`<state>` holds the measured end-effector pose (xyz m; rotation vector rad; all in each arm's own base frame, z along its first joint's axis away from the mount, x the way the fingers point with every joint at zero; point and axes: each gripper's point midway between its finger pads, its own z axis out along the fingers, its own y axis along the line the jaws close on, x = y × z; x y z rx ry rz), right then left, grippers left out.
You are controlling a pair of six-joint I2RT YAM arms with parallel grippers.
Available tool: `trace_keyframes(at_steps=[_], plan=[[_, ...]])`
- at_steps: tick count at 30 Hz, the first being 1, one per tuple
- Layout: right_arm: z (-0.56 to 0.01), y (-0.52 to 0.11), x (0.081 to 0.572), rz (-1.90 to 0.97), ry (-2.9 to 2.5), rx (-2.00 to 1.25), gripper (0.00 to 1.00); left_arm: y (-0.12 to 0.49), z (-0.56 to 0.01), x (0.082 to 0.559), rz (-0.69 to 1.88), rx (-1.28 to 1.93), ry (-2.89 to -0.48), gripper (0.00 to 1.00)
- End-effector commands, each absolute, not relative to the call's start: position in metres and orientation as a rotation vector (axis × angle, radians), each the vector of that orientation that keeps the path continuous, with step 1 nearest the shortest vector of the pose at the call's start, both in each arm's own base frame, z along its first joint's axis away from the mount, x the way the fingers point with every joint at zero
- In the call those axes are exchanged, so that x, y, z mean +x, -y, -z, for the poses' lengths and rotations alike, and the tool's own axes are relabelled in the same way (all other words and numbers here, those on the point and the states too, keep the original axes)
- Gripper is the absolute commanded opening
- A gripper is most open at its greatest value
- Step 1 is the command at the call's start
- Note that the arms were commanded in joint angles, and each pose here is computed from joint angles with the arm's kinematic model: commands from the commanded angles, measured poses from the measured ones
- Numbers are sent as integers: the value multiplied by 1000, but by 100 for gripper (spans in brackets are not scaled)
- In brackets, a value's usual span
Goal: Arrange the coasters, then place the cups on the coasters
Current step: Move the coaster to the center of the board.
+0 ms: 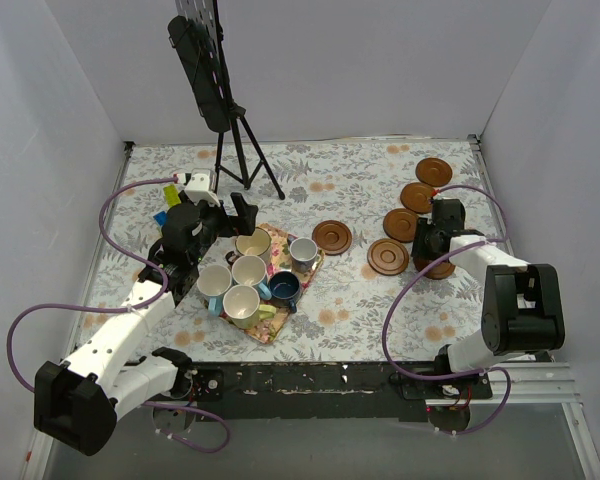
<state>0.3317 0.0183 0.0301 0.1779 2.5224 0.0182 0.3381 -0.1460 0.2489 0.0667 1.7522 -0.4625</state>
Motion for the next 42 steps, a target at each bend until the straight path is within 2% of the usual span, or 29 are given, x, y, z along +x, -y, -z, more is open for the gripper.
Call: trace_keyframes(at_steps=[1,8,13,23,32,42], plan=[[-25,-14,335,20,-2517,204,51,146,-258,336,466,77,-1724,98],[-18,-12,326,44,-2547,201,50,146,-257,336,464,76,-1727,98],[-19,-7,312,78,-2571,236,44,146,-258,335,465,76,-1722,98],[-17,-18,266,28,-2645,323,38,152,-260,331,498,87,-1716,98],[-7,-37,222,-32,-2720,298,38,156,-261,329,502,97,-1714,98],[-3,-68,202,-104,-2756,221,38,156,-261,329,498,96,-1712,98]])
